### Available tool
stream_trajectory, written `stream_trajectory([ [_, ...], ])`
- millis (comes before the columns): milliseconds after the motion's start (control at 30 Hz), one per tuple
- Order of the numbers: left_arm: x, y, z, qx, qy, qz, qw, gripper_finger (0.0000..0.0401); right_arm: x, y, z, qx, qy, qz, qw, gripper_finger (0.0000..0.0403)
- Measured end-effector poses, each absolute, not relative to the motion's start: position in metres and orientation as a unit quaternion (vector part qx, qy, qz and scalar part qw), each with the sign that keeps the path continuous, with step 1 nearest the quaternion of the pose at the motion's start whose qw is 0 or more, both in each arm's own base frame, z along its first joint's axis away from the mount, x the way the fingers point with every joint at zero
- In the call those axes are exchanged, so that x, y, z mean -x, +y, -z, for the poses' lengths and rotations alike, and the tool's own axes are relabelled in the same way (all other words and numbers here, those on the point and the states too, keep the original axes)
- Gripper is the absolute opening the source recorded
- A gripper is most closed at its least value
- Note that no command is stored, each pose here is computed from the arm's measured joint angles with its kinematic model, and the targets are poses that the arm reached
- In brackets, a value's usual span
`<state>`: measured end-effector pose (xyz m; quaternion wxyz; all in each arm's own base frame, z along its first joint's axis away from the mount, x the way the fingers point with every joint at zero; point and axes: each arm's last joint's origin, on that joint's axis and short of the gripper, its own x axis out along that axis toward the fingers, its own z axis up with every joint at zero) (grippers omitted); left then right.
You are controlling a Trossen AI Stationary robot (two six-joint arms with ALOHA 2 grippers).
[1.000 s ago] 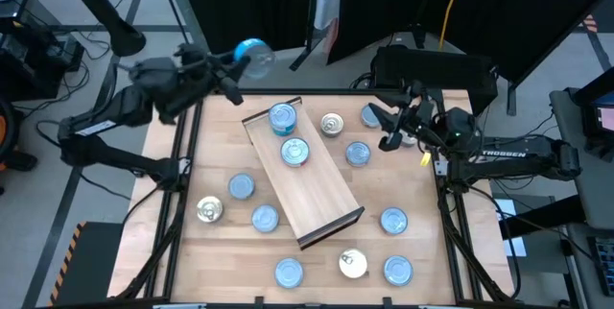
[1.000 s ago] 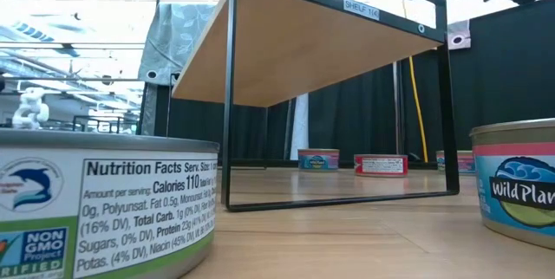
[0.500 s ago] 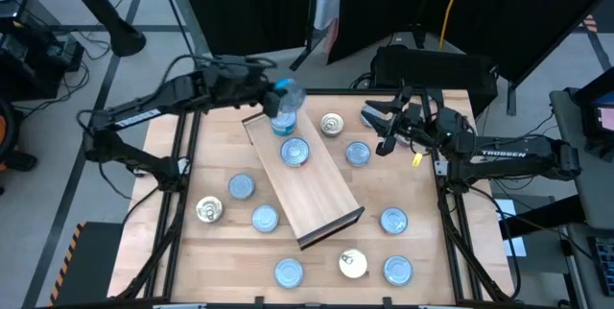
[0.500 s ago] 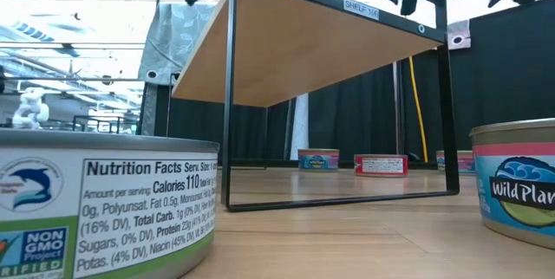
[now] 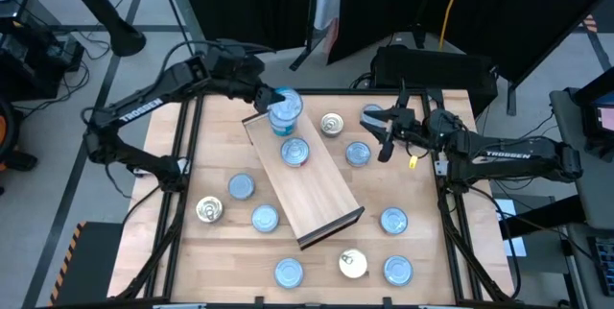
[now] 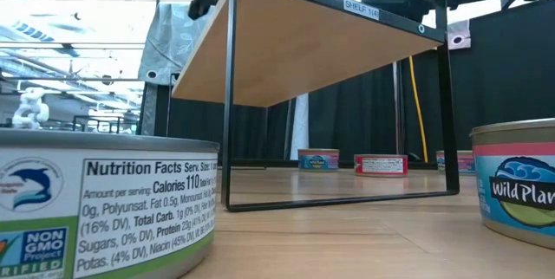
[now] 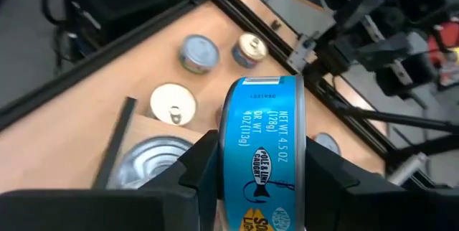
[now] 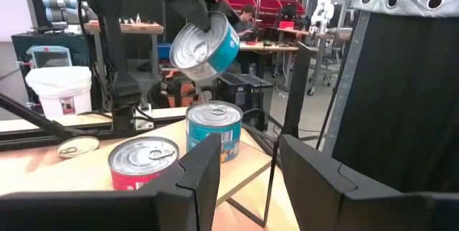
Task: Stack canned seafood by type on shelf
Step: Stack the yellow-blue tuna can on top of the yellow-blue tuna cans on the shelf
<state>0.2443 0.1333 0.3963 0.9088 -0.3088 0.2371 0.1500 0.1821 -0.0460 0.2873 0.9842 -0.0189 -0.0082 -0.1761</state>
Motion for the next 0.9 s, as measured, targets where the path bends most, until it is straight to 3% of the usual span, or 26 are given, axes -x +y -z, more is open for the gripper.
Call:
stream_trajectory([
  [300, -0.252, 0.145, -0.366, 0.346, 0.293, -0.078, 0.888, 0.0145, -0.182, -0.046, -0.288, 0.01, -0.011, 0.176, 0.984, 0.0137],
  [900, -0.233, 0.176, -0.343, 0.365, 0.287, -0.092, 0.881, 0.0148, -0.182, -0.046, -0.289, 0.018, -0.018, 0.176, 0.984, 0.0137],
])
